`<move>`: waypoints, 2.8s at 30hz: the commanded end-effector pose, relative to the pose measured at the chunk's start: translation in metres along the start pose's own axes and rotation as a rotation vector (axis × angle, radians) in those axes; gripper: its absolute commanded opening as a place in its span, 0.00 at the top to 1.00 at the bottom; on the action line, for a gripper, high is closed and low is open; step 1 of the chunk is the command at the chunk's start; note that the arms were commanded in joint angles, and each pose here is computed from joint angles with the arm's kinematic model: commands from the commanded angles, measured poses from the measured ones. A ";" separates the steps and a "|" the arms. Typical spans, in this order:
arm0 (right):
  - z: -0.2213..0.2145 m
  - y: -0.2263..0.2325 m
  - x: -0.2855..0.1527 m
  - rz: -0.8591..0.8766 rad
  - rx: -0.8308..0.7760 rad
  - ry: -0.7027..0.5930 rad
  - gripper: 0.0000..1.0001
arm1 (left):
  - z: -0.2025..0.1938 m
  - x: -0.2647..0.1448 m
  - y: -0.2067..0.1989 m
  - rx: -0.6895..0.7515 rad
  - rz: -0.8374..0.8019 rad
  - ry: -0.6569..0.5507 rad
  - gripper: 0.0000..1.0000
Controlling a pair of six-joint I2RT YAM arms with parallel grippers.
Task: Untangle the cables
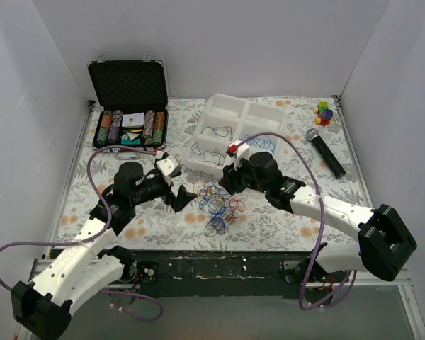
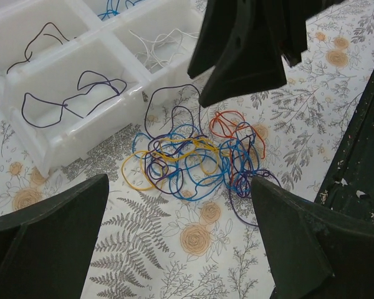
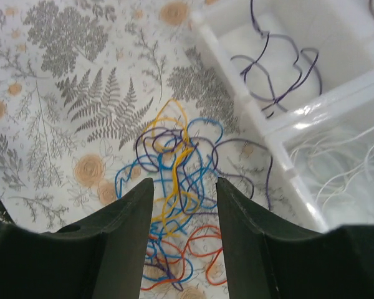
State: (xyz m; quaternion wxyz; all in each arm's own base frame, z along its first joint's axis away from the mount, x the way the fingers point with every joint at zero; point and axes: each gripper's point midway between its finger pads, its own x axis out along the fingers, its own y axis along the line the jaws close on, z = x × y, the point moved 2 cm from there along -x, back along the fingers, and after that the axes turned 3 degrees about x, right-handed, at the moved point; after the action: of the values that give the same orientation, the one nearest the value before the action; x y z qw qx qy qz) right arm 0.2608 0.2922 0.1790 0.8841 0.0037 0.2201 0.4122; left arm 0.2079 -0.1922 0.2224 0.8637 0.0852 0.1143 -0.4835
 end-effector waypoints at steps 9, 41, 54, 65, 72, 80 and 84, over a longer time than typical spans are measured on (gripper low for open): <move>-0.033 0.021 0.011 0.086 0.046 0.016 0.48 | -0.002 -0.011 -0.002 0.016 0.025 0.005 0.02; -0.002 0.025 0.045 0.090 -0.024 0.001 0.99 | 0.001 -0.016 -0.001 0.052 0.033 0.011 0.02; 0.172 0.063 -0.091 0.134 -0.121 -0.480 0.99 | 0.002 -0.012 -0.002 0.029 0.021 -0.002 0.02; 0.248 0.090 -0.152 0.218 -0.170 -0.658 0.99 | 0.031 -0.008 0.002 0.040 0.024 -0.077 0.02; 0.270 0.110 -0.180 0.327 -0.137 -0.739 0.99 | 0.056 0.006 0.000 0.020 -0.029 -0.249 0.02; 0.283 0.124 -0.198 0.410 -0.113 -0.770 0.99 | 0.056 0.042 -0.015 -0.117 -0.228 -0.322 0.02; 0.284 0.126 -0.200 0.419 -0.107 -0.774 0.99 | 0.058 0.057 -0.013 -0.113 -0.255 -0.330 0.04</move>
State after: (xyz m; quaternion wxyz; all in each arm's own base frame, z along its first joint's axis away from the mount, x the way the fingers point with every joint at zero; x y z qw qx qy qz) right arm 0.1847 0.2889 0.4995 0.8186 0.1328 -0.1081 0.5482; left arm 0.2337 -0.2464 0.2371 0.8290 -0.0434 0.0614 -0.5541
